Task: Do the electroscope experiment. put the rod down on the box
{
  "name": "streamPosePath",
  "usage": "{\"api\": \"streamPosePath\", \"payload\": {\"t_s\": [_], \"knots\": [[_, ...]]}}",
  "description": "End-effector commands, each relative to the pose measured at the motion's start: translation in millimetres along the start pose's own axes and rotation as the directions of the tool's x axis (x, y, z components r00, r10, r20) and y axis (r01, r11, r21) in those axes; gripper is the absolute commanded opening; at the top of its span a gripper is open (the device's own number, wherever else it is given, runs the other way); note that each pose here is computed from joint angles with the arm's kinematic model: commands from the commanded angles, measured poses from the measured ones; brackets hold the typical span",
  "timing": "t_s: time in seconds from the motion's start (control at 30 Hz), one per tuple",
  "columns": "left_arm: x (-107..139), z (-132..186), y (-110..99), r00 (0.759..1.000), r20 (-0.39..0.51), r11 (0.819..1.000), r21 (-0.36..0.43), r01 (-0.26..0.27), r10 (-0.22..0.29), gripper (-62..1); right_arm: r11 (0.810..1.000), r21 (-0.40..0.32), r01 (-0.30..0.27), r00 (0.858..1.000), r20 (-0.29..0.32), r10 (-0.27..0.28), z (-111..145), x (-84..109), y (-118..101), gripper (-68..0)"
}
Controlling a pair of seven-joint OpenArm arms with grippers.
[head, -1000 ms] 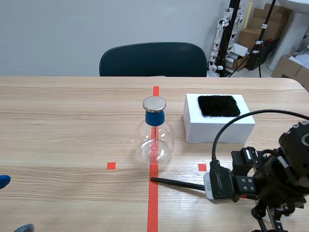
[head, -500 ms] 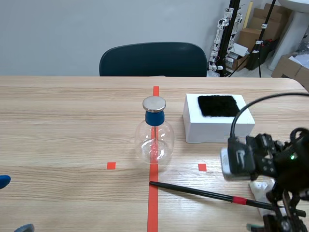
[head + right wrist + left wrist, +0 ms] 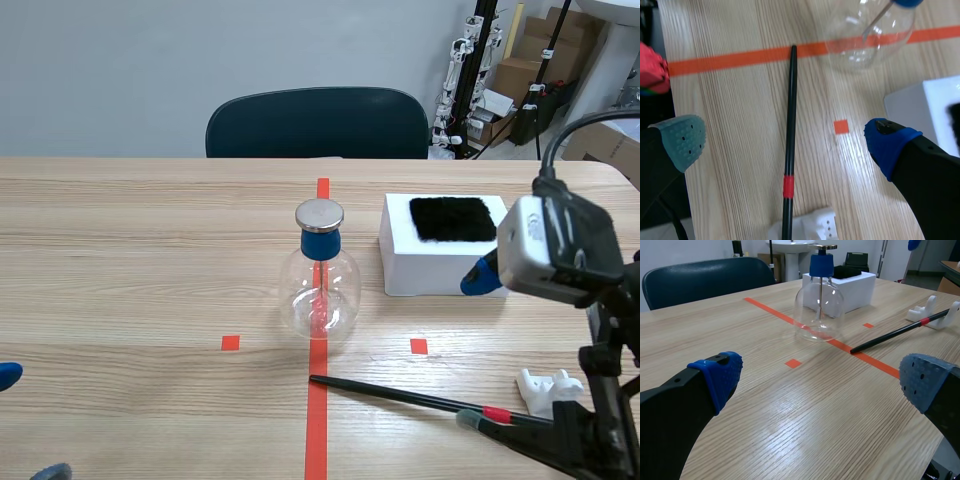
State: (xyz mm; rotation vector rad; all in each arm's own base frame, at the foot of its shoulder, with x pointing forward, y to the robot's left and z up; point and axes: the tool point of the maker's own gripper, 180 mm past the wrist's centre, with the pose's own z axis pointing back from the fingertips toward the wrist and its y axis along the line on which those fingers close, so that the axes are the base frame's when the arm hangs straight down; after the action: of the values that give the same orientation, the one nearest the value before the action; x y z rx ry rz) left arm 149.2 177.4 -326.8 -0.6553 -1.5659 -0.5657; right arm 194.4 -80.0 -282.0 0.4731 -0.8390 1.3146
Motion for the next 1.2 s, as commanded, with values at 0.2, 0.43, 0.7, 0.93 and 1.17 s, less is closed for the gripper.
{"api": "streamPosePath", "payload": {"t_s": [0.2,0.43,0.7,0.93,1.17], "knots": [[6,-1,3,1.000,0.023,1.000,0.000,0.005,-0.005,1.4,0.997,-0.026,0.071,0.973,0.223,-0.063,6,35.6,1,0.4],[6,-1,3,1.000,0.023,1.000,0.000,0.005,-0.005,1.4,0.991,-0.024,0.129,0.952,0.282,-0.117,4,40.8,9,0.4],[6,-1,3,1.000,0.022,1.000,0.000,0.005,-0.005,1.4,0.991,-0.025,0.131,0.951,0.286,-0.118,3,41.5,9,0.4],[6,-1,3,1.000,0.022,1.000,0.000,0.005,-0.005,1.4,0.992,-0.027,0.123,0.956,0.273,-0.111,3,39.2,10,0.4],[6,-1,3,1.000,0.022,1.000,0.000,0.005,-0.005,1.4,0.992,-0.027,0.123,0.953,0.280,-0.111,3,40.6,9,0.4]]}}
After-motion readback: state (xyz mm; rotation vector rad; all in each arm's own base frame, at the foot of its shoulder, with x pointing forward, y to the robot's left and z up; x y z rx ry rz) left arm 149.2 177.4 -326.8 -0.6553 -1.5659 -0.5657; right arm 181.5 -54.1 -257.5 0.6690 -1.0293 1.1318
